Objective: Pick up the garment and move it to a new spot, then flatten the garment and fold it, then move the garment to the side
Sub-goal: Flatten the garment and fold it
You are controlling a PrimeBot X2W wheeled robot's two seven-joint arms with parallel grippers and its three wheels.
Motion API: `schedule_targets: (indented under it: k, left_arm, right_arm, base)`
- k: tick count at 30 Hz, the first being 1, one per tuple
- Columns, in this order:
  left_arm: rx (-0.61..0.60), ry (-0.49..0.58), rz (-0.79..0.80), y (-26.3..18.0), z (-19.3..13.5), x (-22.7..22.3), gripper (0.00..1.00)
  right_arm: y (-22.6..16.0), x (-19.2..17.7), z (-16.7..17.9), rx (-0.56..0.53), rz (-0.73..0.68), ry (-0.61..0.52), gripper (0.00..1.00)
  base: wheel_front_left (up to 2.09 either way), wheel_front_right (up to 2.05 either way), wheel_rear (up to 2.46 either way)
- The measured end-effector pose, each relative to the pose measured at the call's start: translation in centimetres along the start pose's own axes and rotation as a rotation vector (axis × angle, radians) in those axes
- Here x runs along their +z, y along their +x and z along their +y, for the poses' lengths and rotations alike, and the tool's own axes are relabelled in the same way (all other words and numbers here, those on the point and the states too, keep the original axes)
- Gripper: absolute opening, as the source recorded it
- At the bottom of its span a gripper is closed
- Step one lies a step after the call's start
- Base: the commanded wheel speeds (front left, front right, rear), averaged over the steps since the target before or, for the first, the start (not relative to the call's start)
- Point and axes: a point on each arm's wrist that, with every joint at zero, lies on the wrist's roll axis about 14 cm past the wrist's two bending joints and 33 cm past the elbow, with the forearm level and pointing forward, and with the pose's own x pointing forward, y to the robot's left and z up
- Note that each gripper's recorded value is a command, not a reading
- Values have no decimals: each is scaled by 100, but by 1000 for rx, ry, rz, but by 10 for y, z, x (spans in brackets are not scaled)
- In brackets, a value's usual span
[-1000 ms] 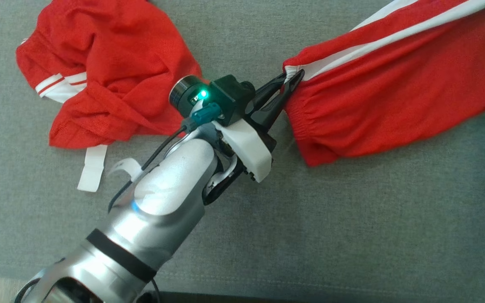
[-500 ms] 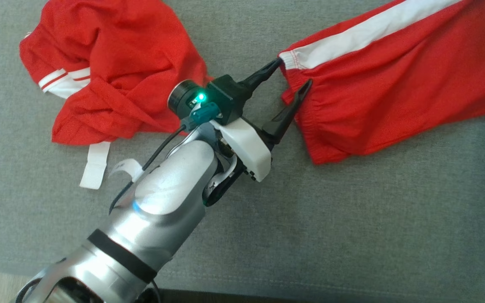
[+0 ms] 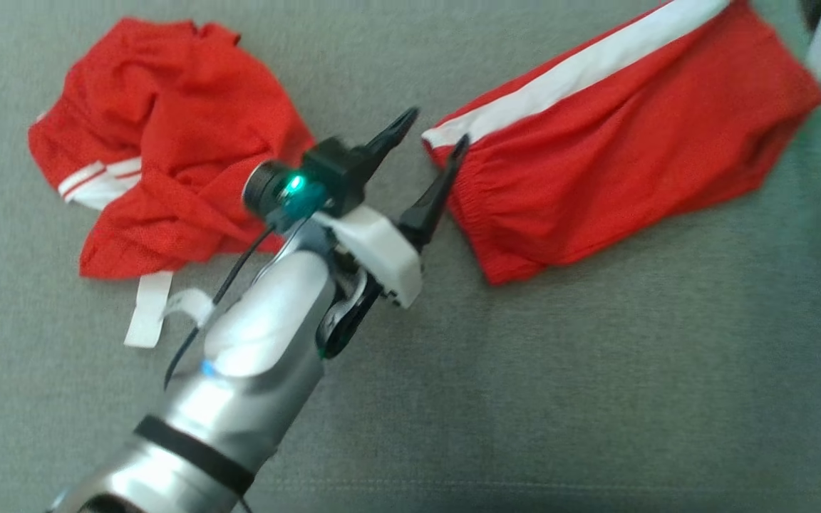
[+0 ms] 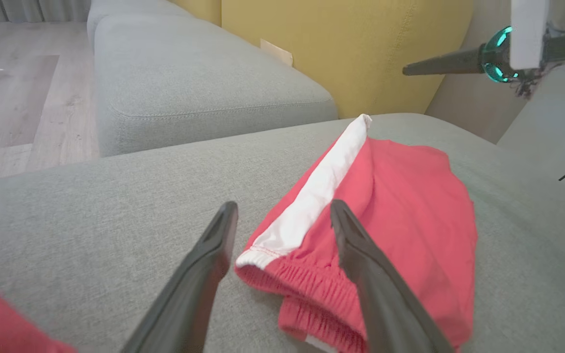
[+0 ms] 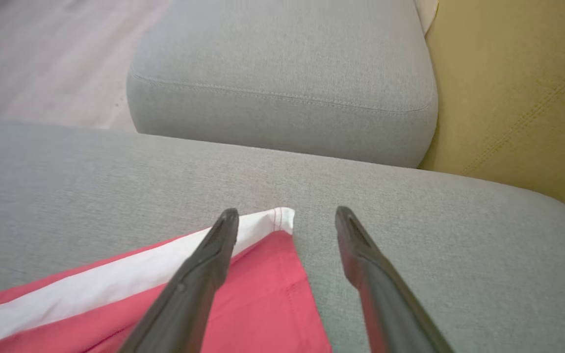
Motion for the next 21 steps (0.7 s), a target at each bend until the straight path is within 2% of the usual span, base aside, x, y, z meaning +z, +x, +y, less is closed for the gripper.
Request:
schedule_targets:
  k: [5,9,12,21]
  left_arm:
    - [48,-3,-49,-12,2,17,100]
    - [78,-11,-138,-19,2,46,100]
    - [103,-15,-197,-28,2,64,100]
    - [186,-35,-313,-66,2,90,100]
  right_arm:
    - [-34,9,7,26,-155,54,100]
    - [-68,32,9,39,-342,93,100]
    - [-93,36,12,47,-452,142,100]
    - [-147,-8,17,12,-598,260,100]
  base:
    - [0,0,0]
    - [0,0,0]
    - [0,0,0]
    - [0,0,0]
